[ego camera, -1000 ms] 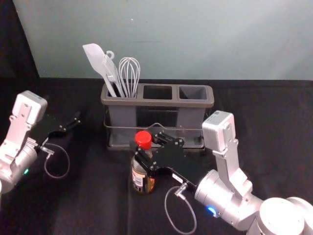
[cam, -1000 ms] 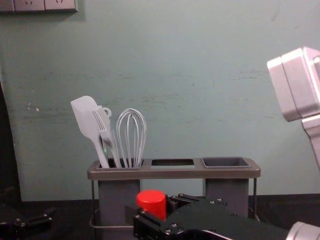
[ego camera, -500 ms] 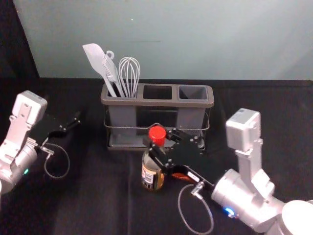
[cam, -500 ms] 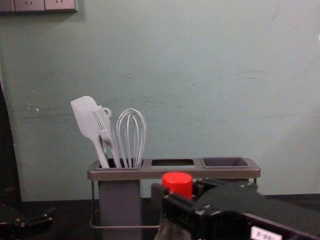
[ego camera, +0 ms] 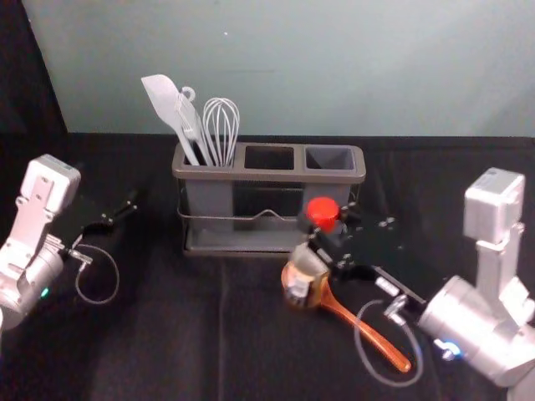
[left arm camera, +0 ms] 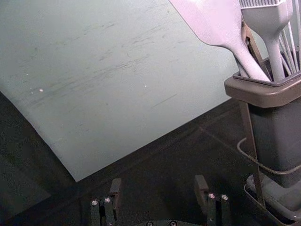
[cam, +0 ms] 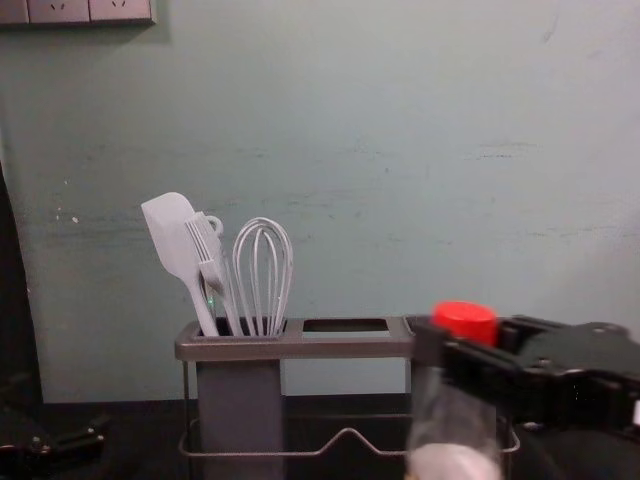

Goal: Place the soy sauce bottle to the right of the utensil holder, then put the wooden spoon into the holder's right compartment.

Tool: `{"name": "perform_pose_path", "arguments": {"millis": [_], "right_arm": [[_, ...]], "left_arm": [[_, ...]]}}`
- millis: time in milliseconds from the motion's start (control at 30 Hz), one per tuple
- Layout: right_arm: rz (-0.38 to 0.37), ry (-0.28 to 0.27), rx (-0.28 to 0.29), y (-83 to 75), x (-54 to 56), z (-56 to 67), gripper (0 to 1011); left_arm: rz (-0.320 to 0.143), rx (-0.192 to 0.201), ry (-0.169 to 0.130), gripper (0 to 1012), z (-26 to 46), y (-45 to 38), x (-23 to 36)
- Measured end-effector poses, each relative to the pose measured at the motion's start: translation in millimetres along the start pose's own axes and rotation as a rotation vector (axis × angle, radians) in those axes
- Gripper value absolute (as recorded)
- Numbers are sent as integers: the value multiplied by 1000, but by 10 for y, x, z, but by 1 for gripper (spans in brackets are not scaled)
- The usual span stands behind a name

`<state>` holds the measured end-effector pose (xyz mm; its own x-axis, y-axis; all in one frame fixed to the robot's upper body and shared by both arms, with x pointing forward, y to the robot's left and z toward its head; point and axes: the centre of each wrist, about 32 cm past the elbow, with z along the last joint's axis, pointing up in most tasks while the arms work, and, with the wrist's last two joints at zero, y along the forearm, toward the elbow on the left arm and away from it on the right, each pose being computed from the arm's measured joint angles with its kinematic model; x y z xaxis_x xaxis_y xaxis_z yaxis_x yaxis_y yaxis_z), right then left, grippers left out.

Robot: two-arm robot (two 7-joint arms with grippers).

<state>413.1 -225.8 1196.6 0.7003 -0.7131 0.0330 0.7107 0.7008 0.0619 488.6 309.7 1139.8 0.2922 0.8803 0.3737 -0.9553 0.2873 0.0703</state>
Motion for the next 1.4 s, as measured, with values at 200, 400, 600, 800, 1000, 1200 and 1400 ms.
{"name": "perform_pose_path", "arguments": {"millis": [200, 400, 600, 800, 1000, 1200, 1400], "right_arm": [[-56, -8, -18, -106, 247, -11, 390], [-125, -23, -31, -202, 478, -29, 390], [-171, -34, -35, -226, 635, -34, 390], [-198, -28, -37, -158, 758, -75, 390], [-201, -33, -40, -46, 827, -142, 390], [-193, -49, -37, 65, 900, -196, 390], [-195, -51, -36, 144, 941, -218, 390]], "left_arm": [[0, 0, 0, 1000, 0, 0, 0], [0, 0, 0, 1000, 0, 0, 0], [0, 0, 0, 1000, 0, 0, 0], [0, 0, 0, 1000, 0, 0, 0], [0, 0, 0, 1000, 0, 0, 0], [0, 0, 0, 1000, 0, 0, 0], [0, 0, 0, 1000, 0, 0, 0]]}}
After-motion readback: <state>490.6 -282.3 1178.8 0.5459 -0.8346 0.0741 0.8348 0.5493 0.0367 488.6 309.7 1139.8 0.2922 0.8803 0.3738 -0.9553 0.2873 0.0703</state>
